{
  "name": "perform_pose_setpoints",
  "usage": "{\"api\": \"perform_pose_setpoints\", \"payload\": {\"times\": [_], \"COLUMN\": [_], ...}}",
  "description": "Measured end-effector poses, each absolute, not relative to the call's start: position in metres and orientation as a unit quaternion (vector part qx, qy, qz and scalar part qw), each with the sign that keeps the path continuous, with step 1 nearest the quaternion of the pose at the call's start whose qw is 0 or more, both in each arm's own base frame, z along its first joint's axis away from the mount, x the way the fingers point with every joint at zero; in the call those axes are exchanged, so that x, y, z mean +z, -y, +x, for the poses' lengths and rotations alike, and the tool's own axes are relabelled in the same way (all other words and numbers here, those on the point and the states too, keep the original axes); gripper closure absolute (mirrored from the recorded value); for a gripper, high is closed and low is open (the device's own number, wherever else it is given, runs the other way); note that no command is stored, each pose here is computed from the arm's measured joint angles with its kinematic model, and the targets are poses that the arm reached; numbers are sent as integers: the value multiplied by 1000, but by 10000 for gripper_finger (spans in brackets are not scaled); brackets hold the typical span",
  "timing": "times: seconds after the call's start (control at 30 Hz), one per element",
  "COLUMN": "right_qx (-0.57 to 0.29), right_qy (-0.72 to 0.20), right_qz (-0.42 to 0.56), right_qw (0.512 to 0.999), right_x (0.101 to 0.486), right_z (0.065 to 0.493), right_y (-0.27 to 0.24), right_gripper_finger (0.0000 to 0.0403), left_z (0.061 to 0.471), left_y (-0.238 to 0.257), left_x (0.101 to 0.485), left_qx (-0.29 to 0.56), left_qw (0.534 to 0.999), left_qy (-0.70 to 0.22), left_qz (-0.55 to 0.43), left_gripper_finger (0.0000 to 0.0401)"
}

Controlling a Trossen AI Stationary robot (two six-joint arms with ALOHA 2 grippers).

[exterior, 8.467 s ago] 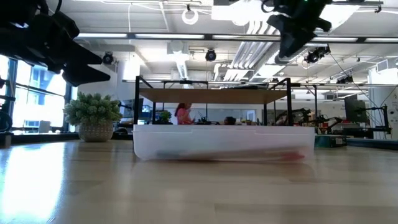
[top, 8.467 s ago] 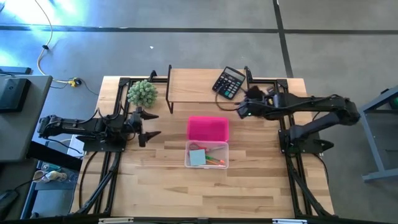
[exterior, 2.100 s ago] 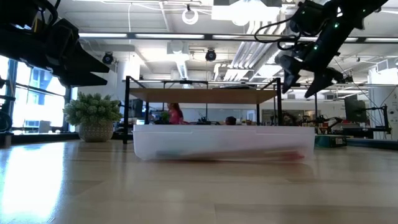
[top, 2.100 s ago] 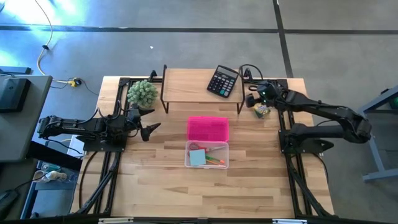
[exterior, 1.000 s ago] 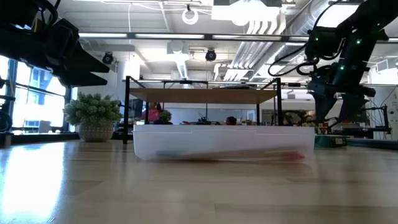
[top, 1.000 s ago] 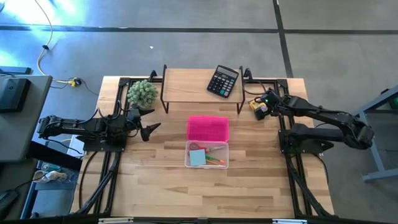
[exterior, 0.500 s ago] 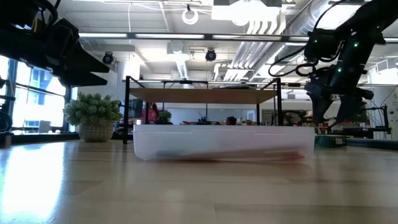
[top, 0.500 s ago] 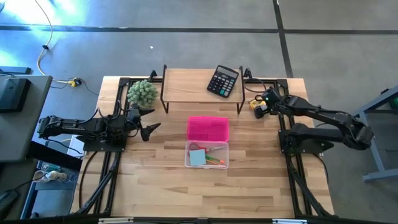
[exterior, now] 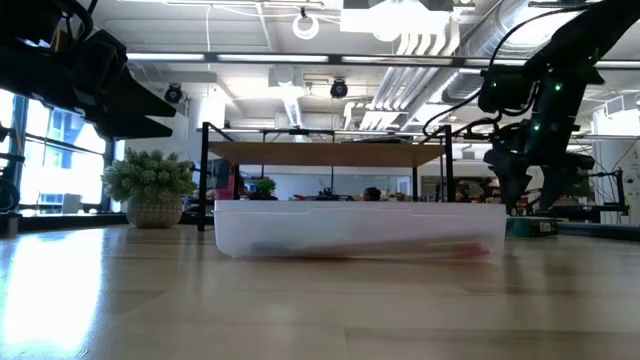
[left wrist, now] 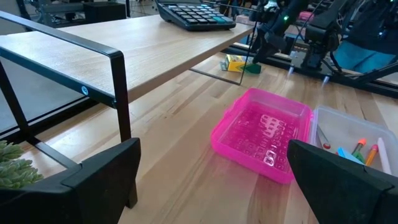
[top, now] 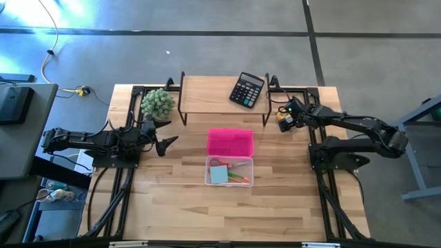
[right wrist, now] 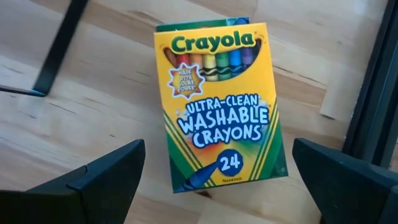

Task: Pack school essentials
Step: Put the crayons into the white bin

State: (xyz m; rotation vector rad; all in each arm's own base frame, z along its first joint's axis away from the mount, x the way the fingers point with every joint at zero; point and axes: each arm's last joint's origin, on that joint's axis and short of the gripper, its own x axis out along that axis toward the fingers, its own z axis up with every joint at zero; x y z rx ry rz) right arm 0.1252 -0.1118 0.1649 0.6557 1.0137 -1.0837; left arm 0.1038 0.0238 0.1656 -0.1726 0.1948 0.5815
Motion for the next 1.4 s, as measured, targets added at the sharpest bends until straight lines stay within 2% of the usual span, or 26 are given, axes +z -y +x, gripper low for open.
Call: {"api": "perform_pose_setpoints", "payload": {"times": [0.83, 1.23, 1.4], "right_qx": [-475, -472, -472], "right_qy": [-508, -509, -511], "right_qz": [321, 324, 324], "right_qw": [643, 643, 641], "right_x": [135, 134, 134], "right_z": [132, 132, 132], "right_y": [128, 128, 128], "right_gripper_finger": [6, 65, 73], "left_z": [104, 104, 104], "left_y": [-24, -24, -24], "left_x": [166, 166, 166], "left_qx": [286, 286, 286], "left_qw": [950, 950, 950], "left_qy": [-96, -96, -96], "left_qz": [-85, -85, -85], "left_gripper_finger": [7, 7, 7]}}
